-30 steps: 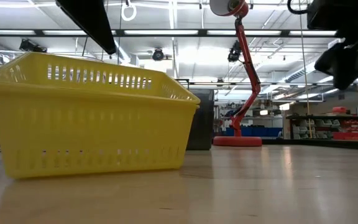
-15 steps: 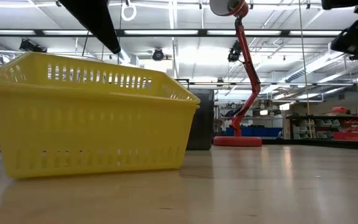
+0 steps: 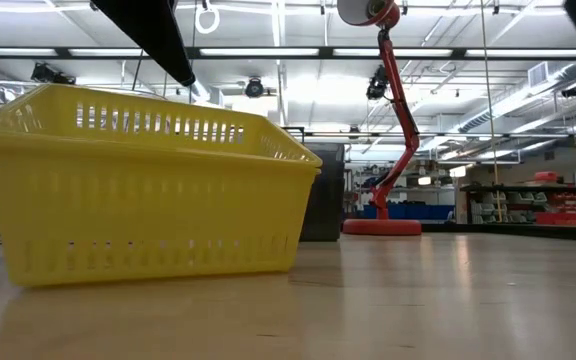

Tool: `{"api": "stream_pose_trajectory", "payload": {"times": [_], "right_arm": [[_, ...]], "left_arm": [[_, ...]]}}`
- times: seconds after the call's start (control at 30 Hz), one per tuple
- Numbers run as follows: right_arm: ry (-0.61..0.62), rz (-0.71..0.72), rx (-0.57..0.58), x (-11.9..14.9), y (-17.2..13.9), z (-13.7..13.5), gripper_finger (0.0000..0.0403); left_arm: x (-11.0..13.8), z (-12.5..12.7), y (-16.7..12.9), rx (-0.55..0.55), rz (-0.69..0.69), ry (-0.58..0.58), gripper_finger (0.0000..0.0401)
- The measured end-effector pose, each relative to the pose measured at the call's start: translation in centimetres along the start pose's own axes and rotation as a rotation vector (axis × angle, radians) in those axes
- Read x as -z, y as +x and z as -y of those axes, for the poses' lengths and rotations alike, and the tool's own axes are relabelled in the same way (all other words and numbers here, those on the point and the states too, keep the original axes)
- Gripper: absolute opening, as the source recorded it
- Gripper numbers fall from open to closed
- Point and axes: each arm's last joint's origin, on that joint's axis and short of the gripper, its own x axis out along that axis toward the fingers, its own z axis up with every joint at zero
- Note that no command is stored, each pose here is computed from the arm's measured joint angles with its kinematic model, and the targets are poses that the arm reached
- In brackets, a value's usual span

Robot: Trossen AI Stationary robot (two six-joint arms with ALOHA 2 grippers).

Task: Stack baskets by color
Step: Stack the bottom left yellow bin on top of the top yellow bin

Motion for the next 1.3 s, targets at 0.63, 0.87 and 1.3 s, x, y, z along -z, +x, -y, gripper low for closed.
{"api": "stream_pose_trajectory", "payload": {"times": [0.63,0.87,1.3], "right_arm": [[0.040,-0.175,0.093,1.5,5.4,-1.7,0.0197],[0.018,-0.215,0.095,1.2,6.5,-1.7,0.0102],[-0.124,-0.111,0.063,-3.7,5.4,-0.4,0.0006]], "left_arm": [[-0.9,-1.2,1.0,-0.050,0.010,0.012,0.0142],[-1.0,-1.1,1.0,-0.043,0.017,0.004,0.0142],[-0.4,-0.4,-0.8,0.052,0.021,-0.030,0.0142]]}}
